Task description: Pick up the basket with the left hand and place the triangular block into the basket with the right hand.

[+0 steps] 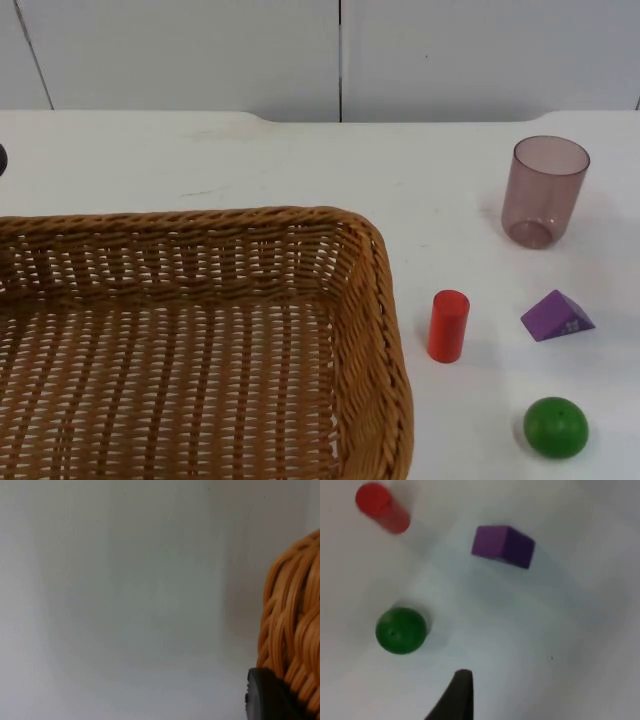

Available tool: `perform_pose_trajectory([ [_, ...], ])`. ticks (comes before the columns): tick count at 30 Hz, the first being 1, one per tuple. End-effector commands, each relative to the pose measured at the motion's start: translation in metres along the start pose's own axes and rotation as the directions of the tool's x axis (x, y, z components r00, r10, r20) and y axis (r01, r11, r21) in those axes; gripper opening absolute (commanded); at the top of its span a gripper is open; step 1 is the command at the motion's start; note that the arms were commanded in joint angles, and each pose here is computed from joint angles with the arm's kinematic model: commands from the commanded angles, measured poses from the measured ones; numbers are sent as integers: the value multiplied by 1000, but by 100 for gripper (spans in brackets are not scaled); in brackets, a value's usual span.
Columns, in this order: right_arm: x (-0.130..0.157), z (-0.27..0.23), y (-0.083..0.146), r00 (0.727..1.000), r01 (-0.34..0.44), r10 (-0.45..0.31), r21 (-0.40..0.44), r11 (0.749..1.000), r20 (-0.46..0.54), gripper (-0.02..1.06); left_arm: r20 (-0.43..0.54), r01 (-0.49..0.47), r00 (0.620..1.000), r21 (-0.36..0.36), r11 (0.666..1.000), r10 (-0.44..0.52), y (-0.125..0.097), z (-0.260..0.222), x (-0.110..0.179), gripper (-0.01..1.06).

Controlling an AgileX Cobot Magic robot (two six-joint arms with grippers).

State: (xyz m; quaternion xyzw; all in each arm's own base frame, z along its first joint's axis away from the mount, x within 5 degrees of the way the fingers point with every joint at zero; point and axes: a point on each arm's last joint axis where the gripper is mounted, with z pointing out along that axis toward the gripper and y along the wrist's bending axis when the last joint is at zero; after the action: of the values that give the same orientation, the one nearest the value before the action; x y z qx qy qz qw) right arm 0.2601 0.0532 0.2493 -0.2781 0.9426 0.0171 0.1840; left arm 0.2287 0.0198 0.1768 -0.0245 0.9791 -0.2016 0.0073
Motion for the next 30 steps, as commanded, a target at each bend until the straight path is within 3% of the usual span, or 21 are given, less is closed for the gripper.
perform_pose_trajectory([
  [1, -15, 16, 5, 989, 148, -148, 27, 989, 20, 91, 16, 11, 1000, 35, 999, -12, -5, -3, 1, 0],
  [4, -33, 34, 6, 973, 230, -230, 19, 973, 16, 91, 14, 13, 1000, 40, 999, -14, -5, -3, 1, 0],
  [7, -46, 48, 2, 973, 228, -228, -9, 974, -24, 90, 10, 17, 1000, 47, 999, -18, -6, -3, 1, 0],
  [9, -52, 67, -1, 962, 256, -259, -48, 965, -87, 81, 13, 20, 1000, 50, 999, -21, -6, -3, 1, 0],
  [11, -53, 79, -2, 937, 328, -334, -71, 942, -105, 75, 18, 21, 1000, 49, 999, -22, -6, -3, 0, 0],
  [12, -53, 79, -2, 937, 328, -334, -71, 942, -105, 75, 18, 21, 1000, 49, 999, -22, -6, -3, 0, 0],
  [14, -56, 91, -4, 902, 413, -420, -82, 907, -100, 71, 18, 22, 1000, 51, 998, -23, -6, -3, 0, 0],
  [16, -65, 102, -7, 843, 530, -534, -69, 845, -70, 71, 19, 35, 999, 59, 998, -36, -7, -3, 0, 0],
  [17, -65, 102, -7, 843, 530, -534, -69, 845, -70, 71, 19, 35, 999, 59, 998, -36, -7, -3, 0, 0],
  [21, -88, 112, -15, 759, 648, -650, -49, 760, -38, 71, 16, 40, 999, 69, 997, -41, -8, -3, 0, 0],
  [26, -103, 118, -17, 724, 681, -688, -113, 724, -48, 71, 16, 42, 999, 73, 996, -43, -8, -3, 0, 0],
  [28, -108, 120, -13, 686, 718, -727, -129, 684, -41, 71, 15, 42, 999, 74, 996, -43, -8, -3, 0, 0],
  [29, -108, 120, -13, 686, 718, -727, -129, 684, -41, 71, 15, 42, 999, 74, 996, -43, -8, -3, 0, 0],
  [30, -108, 120, -10, 667, 735, -744, -134, 665, -36, 71, 12, 42, 999, 75, 996, -43, -8, -3, 1, 0],
])
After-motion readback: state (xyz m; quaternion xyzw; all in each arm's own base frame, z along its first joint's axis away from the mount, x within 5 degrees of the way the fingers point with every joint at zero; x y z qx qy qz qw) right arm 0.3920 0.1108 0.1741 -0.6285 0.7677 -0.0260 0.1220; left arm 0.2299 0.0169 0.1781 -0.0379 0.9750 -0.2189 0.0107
